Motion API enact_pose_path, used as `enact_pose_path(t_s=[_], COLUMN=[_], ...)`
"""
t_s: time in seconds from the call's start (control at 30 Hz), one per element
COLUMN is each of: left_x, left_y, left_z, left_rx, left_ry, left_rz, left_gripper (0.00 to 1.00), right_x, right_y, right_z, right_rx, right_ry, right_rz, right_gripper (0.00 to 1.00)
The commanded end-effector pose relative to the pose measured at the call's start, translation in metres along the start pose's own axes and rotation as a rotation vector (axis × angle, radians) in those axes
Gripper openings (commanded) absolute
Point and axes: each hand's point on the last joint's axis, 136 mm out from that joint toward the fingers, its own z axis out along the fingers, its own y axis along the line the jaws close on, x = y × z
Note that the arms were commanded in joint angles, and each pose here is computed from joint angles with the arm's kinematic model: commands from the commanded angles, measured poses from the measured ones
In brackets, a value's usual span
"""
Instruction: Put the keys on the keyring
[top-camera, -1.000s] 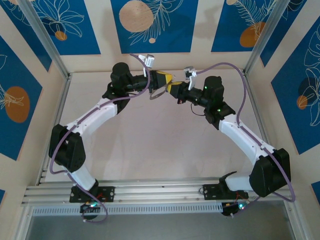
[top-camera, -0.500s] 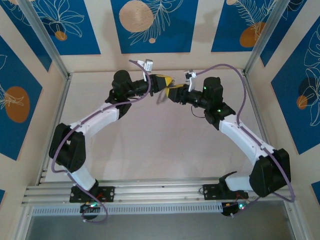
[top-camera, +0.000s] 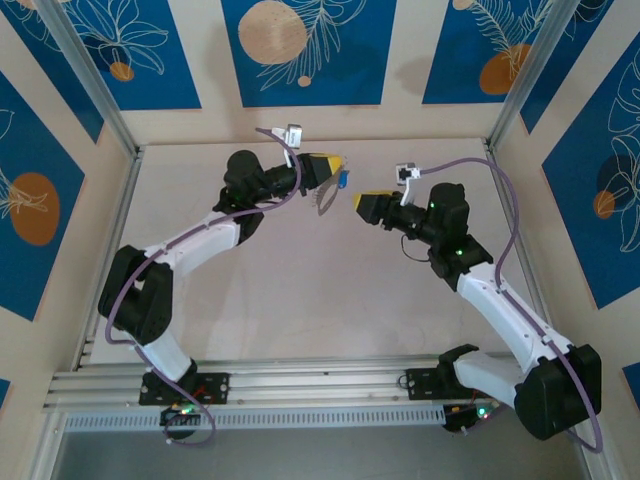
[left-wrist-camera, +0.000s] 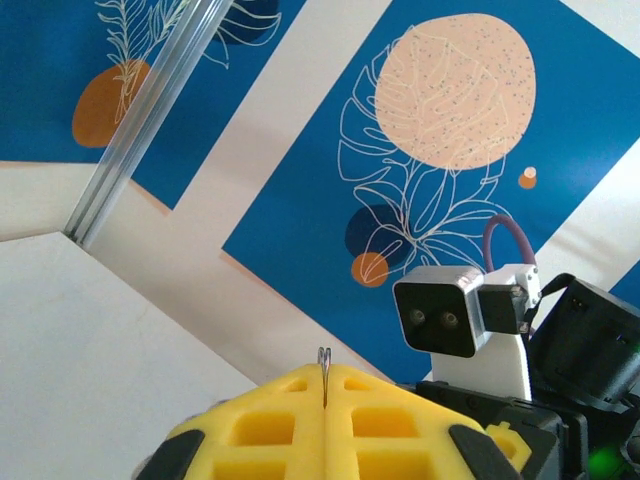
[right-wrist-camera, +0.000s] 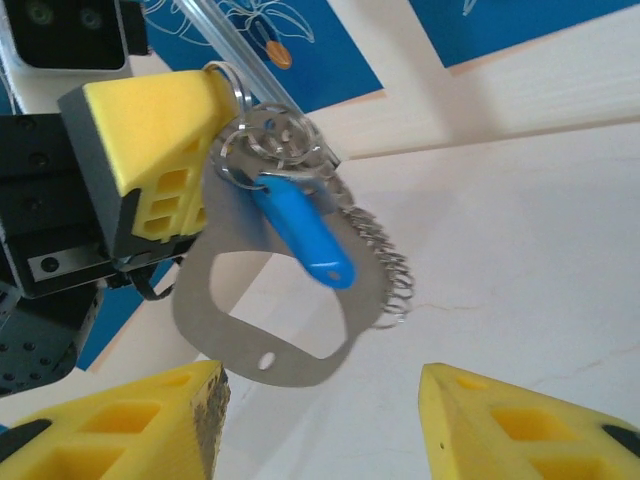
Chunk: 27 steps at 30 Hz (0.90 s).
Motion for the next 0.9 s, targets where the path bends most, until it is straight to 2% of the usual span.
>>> enact_pose_path(t_s=[0.0,0.3,0.87], left_x=[-0.024,-0.032,-0.040], left_y=[-0.027,-0.037,-0.045], left_z=[-0.004,-0.006,-0.012], left_rx=[0.050,0.087,0.100], left_ry=[-0.074,-0.099,-0.088], left_rz=[0.071,0.063,0.079], left_gripper=[0.00,0.00,0.00], right_x=[-0.003,-0.019,-0.052], right_y=[-0.007,-0.025,-0.006], right_z=[-0.004,0.004,0.010], right_rx=[0.035,0.113,0.026], right_ry=[-0.032,-0.087,-0.140], right_rz=[0.057,0.159,0.235], right_gripper=[0.54,0.54,0.54])
